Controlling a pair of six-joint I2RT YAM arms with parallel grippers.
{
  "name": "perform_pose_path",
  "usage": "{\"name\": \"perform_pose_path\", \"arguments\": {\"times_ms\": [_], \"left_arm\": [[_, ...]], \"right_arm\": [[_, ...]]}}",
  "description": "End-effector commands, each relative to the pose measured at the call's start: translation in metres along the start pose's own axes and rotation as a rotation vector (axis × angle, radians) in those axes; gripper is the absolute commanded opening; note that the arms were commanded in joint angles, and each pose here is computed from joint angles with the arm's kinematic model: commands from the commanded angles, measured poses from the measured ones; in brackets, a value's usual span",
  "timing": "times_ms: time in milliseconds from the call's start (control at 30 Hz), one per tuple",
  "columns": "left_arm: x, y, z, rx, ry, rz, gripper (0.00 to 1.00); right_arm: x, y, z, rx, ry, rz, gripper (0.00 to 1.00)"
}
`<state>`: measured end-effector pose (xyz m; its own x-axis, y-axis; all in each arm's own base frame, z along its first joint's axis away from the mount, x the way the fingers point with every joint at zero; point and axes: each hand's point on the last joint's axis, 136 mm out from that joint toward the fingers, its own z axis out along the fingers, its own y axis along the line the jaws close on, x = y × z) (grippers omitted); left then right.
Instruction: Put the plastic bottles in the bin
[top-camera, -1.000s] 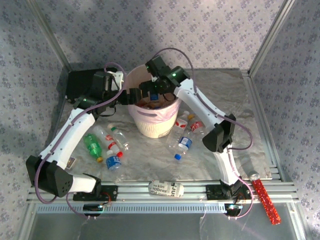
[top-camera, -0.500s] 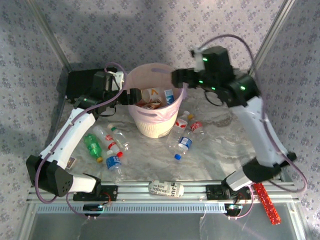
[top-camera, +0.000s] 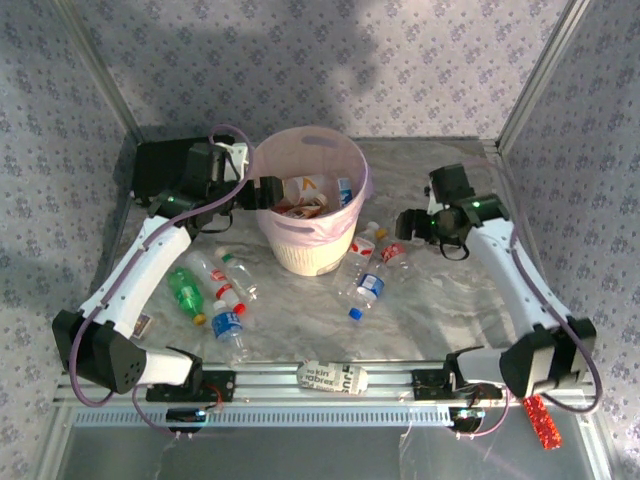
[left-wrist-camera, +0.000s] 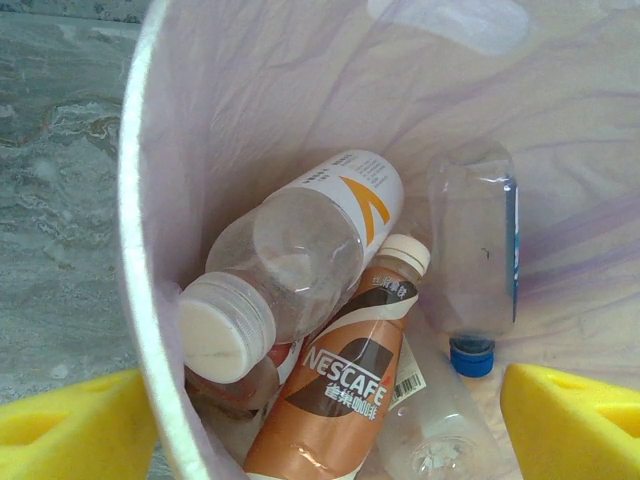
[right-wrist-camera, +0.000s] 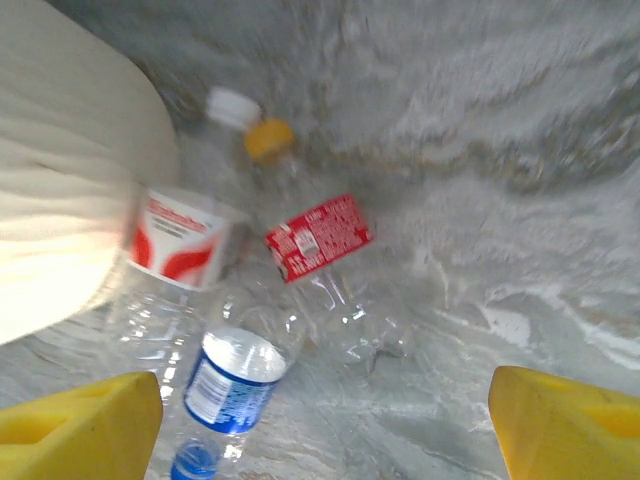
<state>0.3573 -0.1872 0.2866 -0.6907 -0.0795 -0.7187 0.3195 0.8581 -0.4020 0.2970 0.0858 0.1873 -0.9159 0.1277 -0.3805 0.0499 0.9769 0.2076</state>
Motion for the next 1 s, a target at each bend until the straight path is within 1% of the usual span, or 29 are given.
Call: {"name": "perform_pose_path", "arguments": {"times_ms": [0, 200, 433, 667, 800, 967], "left_arm": [[-0.007, -0.004, -0.006, -0.005, -0.018, 0.012, 0.88], [-0.008, -0.003, -0.006, -0.008, -0.015, 0.010, 0.88], [-0.010, -0.005, -0.007, -0.004, -0.019, 0.016, 0.87], [-0.011, -0.005, -0.007, -0.006, -0.019, 0.019, 0.87], [-0.011, -0.005, -0.006, -0.004, -0.018, 0.018, 0.88], [-0.011, -0.005, -0.005, -0.006, -0.017, 0.018, 0.88]], "right_arm": [[0.010, 0.007, 0.033, -0.036, 0.051, 0.010, 0.85], [0.028, 0.012, 0.079, -0.025, 0.154, -0.017, 0.83], [0.041, -0.003, 0.117, 0.018, 0.229, 0.002, 0.80], [0.045, -0.026, 0.138, 0.079, 0.253, 0.048, 0.79], [0.047, -0.042, 0.146, 0.097, 0.265, 0.084, 0.74], [0.047, -0.048, 0.142, 0.104, 0.252, 0.100, 0.63]]}}
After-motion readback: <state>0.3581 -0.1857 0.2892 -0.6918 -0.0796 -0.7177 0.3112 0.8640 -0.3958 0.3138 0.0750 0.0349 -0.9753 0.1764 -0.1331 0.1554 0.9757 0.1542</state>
